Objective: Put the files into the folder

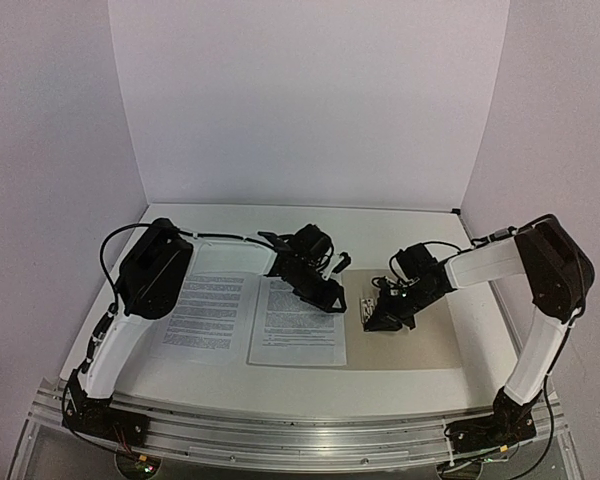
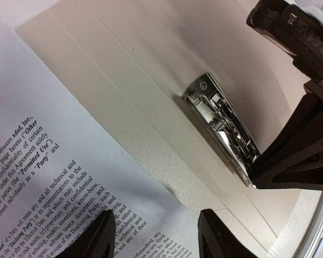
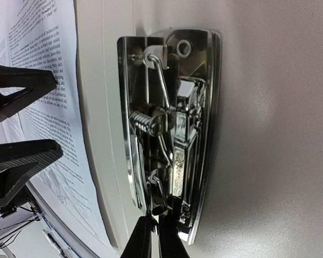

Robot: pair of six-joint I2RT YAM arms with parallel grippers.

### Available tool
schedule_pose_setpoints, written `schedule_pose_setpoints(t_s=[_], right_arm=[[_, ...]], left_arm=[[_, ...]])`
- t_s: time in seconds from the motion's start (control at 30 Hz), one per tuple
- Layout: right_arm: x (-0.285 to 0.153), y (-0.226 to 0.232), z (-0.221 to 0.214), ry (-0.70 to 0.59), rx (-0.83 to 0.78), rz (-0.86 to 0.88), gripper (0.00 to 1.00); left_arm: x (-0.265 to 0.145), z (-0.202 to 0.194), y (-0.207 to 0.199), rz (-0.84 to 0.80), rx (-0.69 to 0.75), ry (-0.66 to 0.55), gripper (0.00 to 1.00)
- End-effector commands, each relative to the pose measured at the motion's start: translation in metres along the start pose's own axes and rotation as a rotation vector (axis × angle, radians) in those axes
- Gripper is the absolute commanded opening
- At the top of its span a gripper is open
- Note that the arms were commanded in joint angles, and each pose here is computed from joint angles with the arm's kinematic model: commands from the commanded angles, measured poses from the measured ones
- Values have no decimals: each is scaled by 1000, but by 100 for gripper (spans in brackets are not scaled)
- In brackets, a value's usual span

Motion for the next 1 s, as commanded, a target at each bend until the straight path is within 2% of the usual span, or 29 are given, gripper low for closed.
schedule_pose_setpoints(t_s=[0.0,0.2,0.4,0.57,0.7,0.97], right_arm=[[19,-88,-38,91,208,-378,5],[10,-99,-41,41,294,-428,3],[13,-108,-48,59,300,-464,3],[7,-104,-41,9,310,-481,3],[-1,-101,-39,-29,338,-489,5],[10,-102,-50,48,386,-424,13]], left_arm=[[9,-49,19,100,-62,175,53],[15,-66,27,126,-61,213,53],[20,-68,28,130,-49,223,53],[21,-69,31,144,-27,224,53],[21,-69,32,153,-11,222,53],[25,-72,35,154,0,230,54]])
Point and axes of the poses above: each gripper's point midway between its finger pads, its own x axis out along the fingers, its own y axis along the line the jaws close on, z = x × y, the point moved 7 cm from there along -x, back along the fingers, and after that the axes turned 4 degrees about x, right-handed, at the moved point
